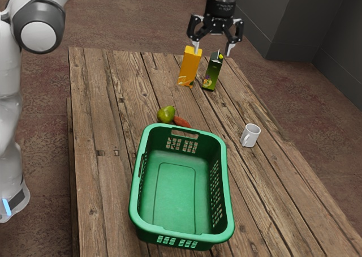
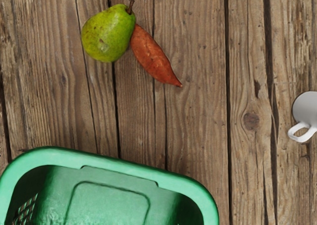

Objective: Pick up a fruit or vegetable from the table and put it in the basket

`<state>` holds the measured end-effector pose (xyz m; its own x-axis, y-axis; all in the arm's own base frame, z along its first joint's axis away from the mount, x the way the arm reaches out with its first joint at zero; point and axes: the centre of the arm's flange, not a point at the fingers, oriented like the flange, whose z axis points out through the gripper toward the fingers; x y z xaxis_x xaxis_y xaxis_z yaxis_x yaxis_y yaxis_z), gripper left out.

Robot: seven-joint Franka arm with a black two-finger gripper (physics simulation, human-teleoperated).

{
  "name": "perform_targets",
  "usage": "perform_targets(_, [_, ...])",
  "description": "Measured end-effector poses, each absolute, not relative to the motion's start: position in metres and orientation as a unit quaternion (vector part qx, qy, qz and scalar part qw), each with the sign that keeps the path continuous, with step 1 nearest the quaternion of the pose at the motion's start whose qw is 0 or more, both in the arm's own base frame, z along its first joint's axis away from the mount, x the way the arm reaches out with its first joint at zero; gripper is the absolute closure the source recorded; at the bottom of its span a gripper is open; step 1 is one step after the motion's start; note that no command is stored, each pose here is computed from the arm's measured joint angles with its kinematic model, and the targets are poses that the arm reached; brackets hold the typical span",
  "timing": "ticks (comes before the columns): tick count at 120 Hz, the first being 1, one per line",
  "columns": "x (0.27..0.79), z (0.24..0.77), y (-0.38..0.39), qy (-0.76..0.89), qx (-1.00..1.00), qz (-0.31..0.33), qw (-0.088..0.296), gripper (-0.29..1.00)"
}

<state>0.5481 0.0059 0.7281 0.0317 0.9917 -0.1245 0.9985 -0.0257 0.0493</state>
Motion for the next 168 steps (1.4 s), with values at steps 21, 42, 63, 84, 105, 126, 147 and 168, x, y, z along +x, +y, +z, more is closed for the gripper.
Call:
perform_targets(21, [0.533,0.74,-0.019,0.756,0.651,-0.036,0.055,0.0])
perform_targets(42, [0.5,0.745,-0.052,0.782,0.619,-0.068,0.019,0.0])
perform_targets(63, [0.431,0.686,0.033,0.837,0.529,-0.137,-0.006,0.0])
perform_targets(84, [0.448,0.663,0.08,0.863,0.486,-0.137,-0.002,0.0])
perform_targets(105, [0.461,0.657,0.104,0.812,0.578,-0.081,-0.005,0.0])
perform_targets(126, [0.465,0.65,0.093,0.719,0.694,-0.023,0.014,0.0])
perform_targets(147, [0.512,0.593,0.092,0.636,0.771,0.011,0.021,0.0])
perform_targets(168, [0.53,0.535,0.117,0.576,0.816,-0.008,0.036,0.0])
